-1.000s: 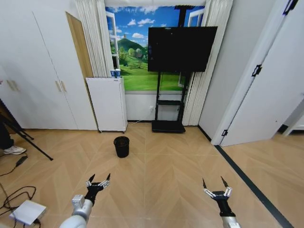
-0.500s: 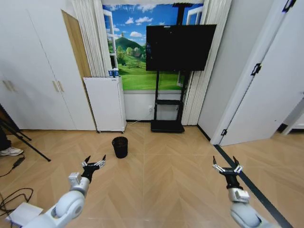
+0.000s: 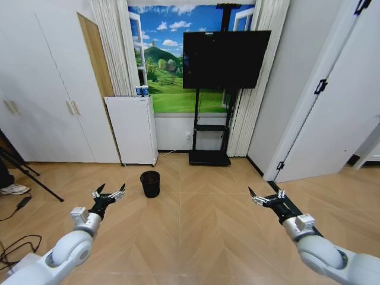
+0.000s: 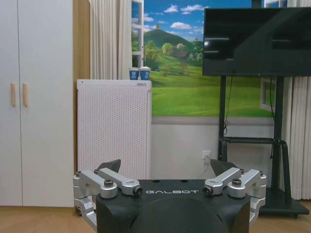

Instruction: Pick up the trash bin and place the garbage on the floor into it.

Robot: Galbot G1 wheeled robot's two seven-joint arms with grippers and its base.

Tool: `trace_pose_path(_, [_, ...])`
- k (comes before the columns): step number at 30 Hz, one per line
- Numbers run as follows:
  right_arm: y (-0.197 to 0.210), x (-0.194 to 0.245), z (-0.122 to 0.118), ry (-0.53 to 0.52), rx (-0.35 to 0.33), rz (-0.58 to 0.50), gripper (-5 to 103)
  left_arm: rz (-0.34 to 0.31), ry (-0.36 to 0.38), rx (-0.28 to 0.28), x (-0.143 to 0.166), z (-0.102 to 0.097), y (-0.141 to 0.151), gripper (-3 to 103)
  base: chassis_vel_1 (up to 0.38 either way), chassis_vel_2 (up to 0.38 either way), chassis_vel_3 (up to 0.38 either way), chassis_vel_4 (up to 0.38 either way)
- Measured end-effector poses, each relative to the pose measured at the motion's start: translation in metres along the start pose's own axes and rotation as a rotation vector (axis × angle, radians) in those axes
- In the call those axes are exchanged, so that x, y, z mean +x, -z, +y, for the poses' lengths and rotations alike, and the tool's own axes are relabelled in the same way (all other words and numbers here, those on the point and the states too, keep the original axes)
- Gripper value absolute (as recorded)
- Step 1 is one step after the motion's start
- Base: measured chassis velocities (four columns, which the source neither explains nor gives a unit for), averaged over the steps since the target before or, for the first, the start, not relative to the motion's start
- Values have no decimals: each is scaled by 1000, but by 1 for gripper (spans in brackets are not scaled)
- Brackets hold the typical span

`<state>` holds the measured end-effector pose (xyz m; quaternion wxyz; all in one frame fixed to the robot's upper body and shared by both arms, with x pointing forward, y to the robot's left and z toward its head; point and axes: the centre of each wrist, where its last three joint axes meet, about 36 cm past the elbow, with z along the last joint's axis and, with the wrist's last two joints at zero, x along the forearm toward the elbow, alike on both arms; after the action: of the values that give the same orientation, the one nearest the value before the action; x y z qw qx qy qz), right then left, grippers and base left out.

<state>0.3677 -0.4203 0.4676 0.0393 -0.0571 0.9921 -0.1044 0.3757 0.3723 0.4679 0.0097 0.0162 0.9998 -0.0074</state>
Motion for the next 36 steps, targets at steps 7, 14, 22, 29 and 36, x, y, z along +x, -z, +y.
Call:
trace_pose_path(7, [-52, 13, -62, 160, 217, -54, 100, -45, 26, -49, 10, 25, 0, 100, 0, 0, 0, 0])
trace_pose_path(14, [-117, 77, -61, 235, 220, 63, 100, -30, 42, -31, 14, 19, -12, 100, 0, 0, 0, 0])
trace_pose_path(22, [-141, 131, 1, 178, 71, 144, 100, -7, 33, -35, 20, 7, -29, 100, 0, 0, 0, 0])
trace_pose_path(29, [-103, 96, 16, 138, 35, 52, 100, 9, 11, -30, 28, -6, -46, 100, 0, 0, 0, 0])
trace_pose_path(36, [-81, 68, 7, 131, 40, 7, 100, 12, 19, -19, 30, -10, -48, 100, 0, 0, 0, 0])
